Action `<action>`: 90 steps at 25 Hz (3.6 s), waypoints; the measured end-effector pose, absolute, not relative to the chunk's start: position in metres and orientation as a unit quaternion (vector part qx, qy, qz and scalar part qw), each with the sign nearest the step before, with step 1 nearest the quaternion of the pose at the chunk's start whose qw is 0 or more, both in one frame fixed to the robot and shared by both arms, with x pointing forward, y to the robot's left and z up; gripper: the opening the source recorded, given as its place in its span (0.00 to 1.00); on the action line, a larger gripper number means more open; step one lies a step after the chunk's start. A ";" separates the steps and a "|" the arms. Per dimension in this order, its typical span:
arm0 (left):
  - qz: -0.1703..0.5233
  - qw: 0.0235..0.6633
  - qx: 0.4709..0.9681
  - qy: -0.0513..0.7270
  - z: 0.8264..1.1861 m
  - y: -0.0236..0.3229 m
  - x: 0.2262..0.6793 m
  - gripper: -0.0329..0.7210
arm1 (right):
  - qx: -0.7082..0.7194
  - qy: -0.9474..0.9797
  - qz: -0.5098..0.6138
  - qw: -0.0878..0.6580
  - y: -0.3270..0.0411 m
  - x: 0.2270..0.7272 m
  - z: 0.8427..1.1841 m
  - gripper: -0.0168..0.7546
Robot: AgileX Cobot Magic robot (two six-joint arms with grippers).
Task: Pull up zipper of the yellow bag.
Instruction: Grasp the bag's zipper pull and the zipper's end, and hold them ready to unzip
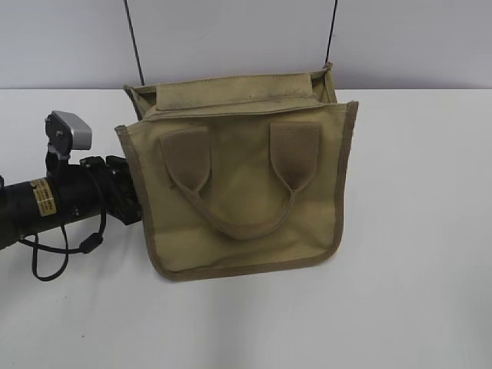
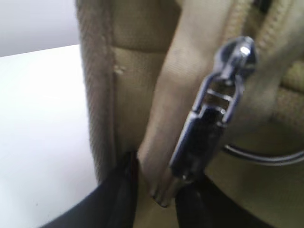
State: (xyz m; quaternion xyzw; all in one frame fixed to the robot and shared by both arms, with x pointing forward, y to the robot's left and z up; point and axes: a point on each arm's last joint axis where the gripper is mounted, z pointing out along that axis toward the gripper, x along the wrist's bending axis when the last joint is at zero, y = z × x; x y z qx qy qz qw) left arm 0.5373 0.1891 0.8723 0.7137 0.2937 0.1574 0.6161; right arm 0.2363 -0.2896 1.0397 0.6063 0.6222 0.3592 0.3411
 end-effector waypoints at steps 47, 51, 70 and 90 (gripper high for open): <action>0.355 0.494 0.750 0.259 0.992 0.218 0.506 0.05 | 0.583 0.598 0.432 0.341 -0.284 0.266 1.069 0.78; 0.349 0.496 0.752 0.258 0.992 0.217 0.506 0.05 | 0.594 0.587 0.456 0.307 -0.282 0.302 1.077 0.78; 0.345 0.497 0.756 0.247 0.992 0.216 0.504 0.05 | 0.516 0.713 0.466 0.086 -0.173 0.462 1.111 0.76; 0.344 0.499 0.756 0.250 0.992 0.216 0.504 0.05 | 0.480 0.777 0.405 -0.035 0.024 0.544 1.053 0.70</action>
